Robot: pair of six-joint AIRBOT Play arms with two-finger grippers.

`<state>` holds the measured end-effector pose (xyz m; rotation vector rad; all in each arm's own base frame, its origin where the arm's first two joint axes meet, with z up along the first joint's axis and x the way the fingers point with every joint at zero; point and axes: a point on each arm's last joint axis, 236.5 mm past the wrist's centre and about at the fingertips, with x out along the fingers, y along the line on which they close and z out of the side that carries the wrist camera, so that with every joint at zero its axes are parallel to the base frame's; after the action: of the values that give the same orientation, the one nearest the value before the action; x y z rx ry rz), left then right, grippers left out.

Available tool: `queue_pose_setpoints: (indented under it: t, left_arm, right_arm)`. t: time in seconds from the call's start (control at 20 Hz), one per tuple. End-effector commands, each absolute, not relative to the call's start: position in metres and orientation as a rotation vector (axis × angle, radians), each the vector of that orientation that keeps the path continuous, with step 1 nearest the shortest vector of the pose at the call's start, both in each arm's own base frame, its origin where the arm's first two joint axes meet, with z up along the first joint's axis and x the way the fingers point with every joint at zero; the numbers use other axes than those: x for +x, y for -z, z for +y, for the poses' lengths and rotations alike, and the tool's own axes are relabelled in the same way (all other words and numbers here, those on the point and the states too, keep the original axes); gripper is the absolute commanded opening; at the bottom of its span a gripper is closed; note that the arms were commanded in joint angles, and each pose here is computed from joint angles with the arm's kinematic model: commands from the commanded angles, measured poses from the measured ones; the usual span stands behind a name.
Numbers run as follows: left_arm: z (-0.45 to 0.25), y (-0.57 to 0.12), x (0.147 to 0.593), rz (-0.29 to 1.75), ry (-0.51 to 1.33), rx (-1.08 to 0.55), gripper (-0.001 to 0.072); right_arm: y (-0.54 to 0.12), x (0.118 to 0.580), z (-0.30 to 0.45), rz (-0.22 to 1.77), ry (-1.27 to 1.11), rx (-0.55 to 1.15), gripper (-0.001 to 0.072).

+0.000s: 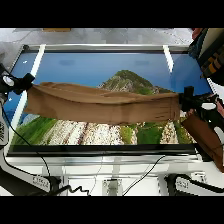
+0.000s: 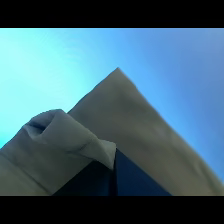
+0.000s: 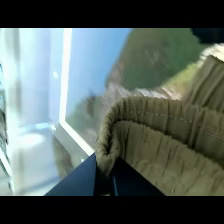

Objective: Fold the clothes and pants, and hang the long-sleeved shirts on hangers.

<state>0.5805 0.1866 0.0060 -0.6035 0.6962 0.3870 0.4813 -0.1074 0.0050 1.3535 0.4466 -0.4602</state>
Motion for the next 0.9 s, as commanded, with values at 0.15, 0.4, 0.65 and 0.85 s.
queue_pose_setpoints:
  t: [0.15,0.4,0.65,0.85]
  left_arm:
    - [0.201,-0.023,0.612,0.494,-0.418,-0.705,0.0022]
    - [0.188,-0.017,0.621,0.487,-0.400,-0.698,0.0693]
    - [0.189,-0.045,0.600,0.531,-0.401,-0.698,0.0701]
    - [0.207,-0.028,0.527,0.809,-0.490,-0.725,0.0697]
  right_arm:
    - [0.004,0.516,-0.130,0.319,0.548,1.467,0.0027]
    - [0.006,0.523,-0.130,0.361,0.511,1.334,0.0689]
    - [-0.024,0.535,-0.116,0.428,0.390,1.156,0.0686]
    - [-0.046,0.535,-0.106,0.480,0.313,0.998,0.0687]
